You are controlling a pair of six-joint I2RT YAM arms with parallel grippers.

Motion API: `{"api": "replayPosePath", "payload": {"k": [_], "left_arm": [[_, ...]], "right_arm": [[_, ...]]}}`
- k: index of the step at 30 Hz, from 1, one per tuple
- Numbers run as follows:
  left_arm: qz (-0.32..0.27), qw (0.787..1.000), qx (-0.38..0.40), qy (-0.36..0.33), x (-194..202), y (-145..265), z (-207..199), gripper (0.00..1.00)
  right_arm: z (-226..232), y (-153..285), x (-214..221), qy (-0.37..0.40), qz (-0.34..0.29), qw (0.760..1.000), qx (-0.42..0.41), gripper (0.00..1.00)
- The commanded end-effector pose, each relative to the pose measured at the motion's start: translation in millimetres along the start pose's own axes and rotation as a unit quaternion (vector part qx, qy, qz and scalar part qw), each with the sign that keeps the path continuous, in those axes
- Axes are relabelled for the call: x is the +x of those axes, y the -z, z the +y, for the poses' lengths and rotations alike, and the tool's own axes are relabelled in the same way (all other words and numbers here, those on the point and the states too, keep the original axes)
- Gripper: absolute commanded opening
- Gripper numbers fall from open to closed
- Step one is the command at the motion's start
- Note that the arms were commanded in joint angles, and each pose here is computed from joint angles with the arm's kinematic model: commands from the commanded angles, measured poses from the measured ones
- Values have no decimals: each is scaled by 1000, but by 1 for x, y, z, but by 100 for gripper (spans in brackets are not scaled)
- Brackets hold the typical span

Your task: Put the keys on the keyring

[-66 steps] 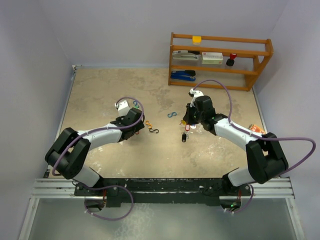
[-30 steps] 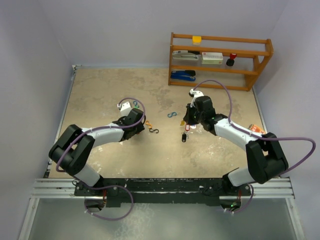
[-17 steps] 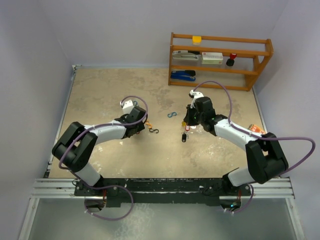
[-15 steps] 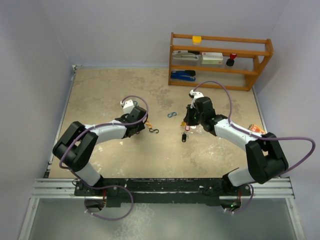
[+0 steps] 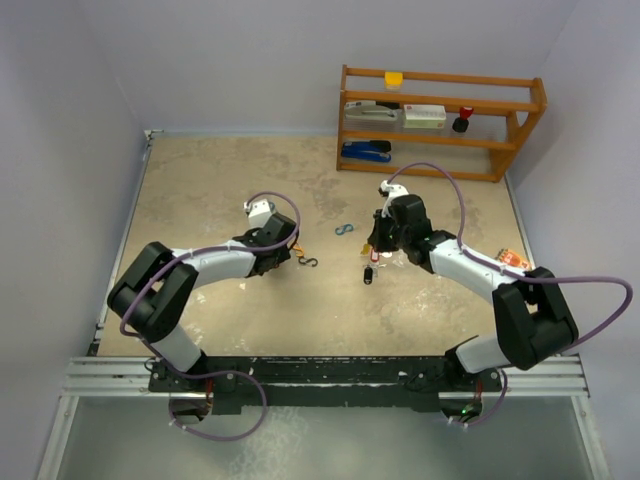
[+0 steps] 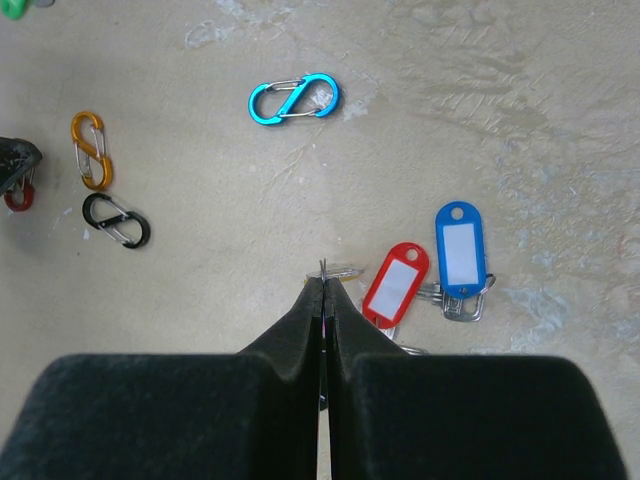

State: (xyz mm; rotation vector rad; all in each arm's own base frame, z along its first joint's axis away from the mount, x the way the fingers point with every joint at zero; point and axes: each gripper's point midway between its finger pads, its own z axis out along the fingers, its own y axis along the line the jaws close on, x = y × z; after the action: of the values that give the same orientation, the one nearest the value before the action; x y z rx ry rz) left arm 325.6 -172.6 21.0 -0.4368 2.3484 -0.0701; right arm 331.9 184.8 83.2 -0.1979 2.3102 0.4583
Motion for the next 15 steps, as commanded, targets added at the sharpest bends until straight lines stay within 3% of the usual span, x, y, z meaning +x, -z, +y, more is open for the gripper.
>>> {"api": "replayPosePath", "payload": {"k": [1, 15], "left_arm": [[39, 998, -27, -42, 24, 1, 16, 37], [45, 998, -24, -48, 32, 7, 17, 35]], "right_arm": [[2, 4, -12, 7, -28, 1000, 0, 0], [4, 4, -15, 8, -28, 1000, -1, 0]]}}
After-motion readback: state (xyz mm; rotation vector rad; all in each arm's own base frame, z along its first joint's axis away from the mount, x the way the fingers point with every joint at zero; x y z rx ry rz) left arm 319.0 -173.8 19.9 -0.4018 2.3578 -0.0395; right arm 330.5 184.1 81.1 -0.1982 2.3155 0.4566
